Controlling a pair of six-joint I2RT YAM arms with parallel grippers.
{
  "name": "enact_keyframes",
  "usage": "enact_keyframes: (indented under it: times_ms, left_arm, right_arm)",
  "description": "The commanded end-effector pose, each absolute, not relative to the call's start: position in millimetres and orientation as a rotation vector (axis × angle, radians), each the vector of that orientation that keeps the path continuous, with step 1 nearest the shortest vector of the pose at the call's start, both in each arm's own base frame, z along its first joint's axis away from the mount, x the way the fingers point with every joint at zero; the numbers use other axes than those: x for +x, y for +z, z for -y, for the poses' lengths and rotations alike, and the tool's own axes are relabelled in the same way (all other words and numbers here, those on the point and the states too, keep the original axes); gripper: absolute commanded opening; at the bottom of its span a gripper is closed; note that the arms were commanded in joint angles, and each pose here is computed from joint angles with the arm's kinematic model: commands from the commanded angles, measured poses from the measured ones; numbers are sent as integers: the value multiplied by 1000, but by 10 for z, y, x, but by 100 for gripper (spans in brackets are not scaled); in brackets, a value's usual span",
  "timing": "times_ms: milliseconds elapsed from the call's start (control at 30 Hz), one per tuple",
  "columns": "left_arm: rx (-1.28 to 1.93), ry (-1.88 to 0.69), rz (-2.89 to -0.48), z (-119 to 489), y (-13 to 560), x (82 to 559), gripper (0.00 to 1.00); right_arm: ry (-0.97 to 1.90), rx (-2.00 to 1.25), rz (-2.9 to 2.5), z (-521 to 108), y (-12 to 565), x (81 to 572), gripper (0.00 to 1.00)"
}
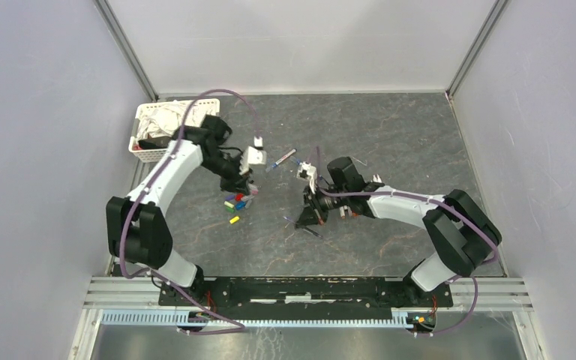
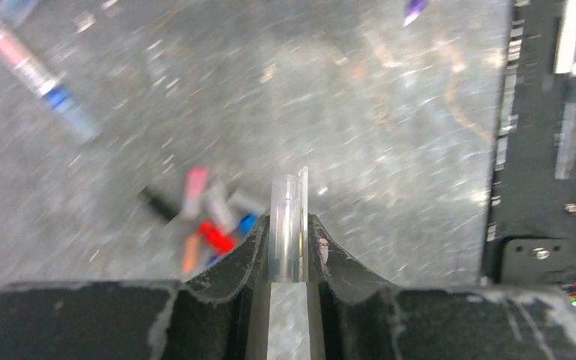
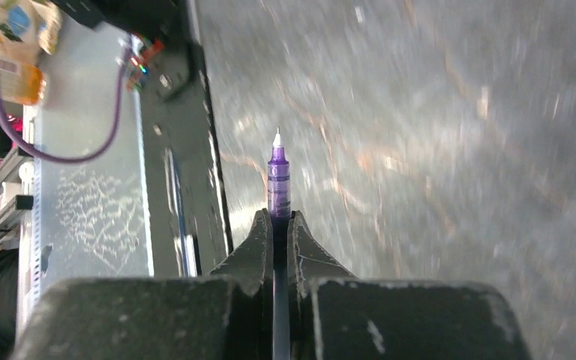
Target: Open the pen caps
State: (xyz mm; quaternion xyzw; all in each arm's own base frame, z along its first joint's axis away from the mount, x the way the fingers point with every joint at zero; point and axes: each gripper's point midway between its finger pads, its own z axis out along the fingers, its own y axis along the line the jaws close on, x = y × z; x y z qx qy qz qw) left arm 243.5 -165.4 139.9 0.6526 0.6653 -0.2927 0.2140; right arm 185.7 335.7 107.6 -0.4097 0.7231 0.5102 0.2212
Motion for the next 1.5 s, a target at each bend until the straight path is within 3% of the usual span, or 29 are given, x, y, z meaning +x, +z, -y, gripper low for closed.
enact_keyframes:
  times_ms: [0, 233, 400, 500, 700, 800, 967, 1167, 1333, 1400, 1433, 1467]
  left_arm:
    - [1831, -675, -1882, 1245, 1472, 2730, 2]
    - [1696, -644, -1928, 1277, 1205, 2976, 2]
    - [1494, -564, -2015, 1318, 912, 3383, 9]
    - [1385, -446, -2078, 1243, 742, 3671, 18]
    - [1276, -296, -2167, 1099, 440, 4010, 24]
    - [1296, -304, -2192, 1083, 311, 3983, 29]
    - [1357, -347, -2222, 1074, 165, 3853, 47]
    - [1398, -388, -2208, 1102, 239, 3773, 54]
    - [1399, -446, -2158, 1192, 591, 3720, 59]
    - [1391, -474, -2124, 1243, 829, 3688, 67]
    - [1384, -488, -2098, 1278, 976, 3675, 80]
    - [1382, -496, -2081, 1295, 1101, 3649, 86]
  right_arm:
    - [1312, -1122, -2180, -3023, 757, 1719, 0]
    - [1023, -880, -2218, -2758, 890, 2320, 0]
    - [598, -526, -2306, -2194, 842, 2969, 0]
    - [448, -398, -2307, -1953, 839, 3144, 0]
    - [288, -261, -2301, -1686, 767, 3305, 0]
    - [278, -252, -2309, -1685, 726, 3325, 0]
    - [248, -241, -2320, -1643, 651, 3345, 7]
    - [207, -231, -2346, -1578, 511, 3317, 9]
    - [182, -231, -2357, -1526, 441, 3275, 23]
    - [182, -230, -2353, -1519, 447, 3266, 29]
    - [184, -229, -2351, -1517, 461, 3263, 31]
    - [187, -231, -2348, -1520, 474, 3260, 32]
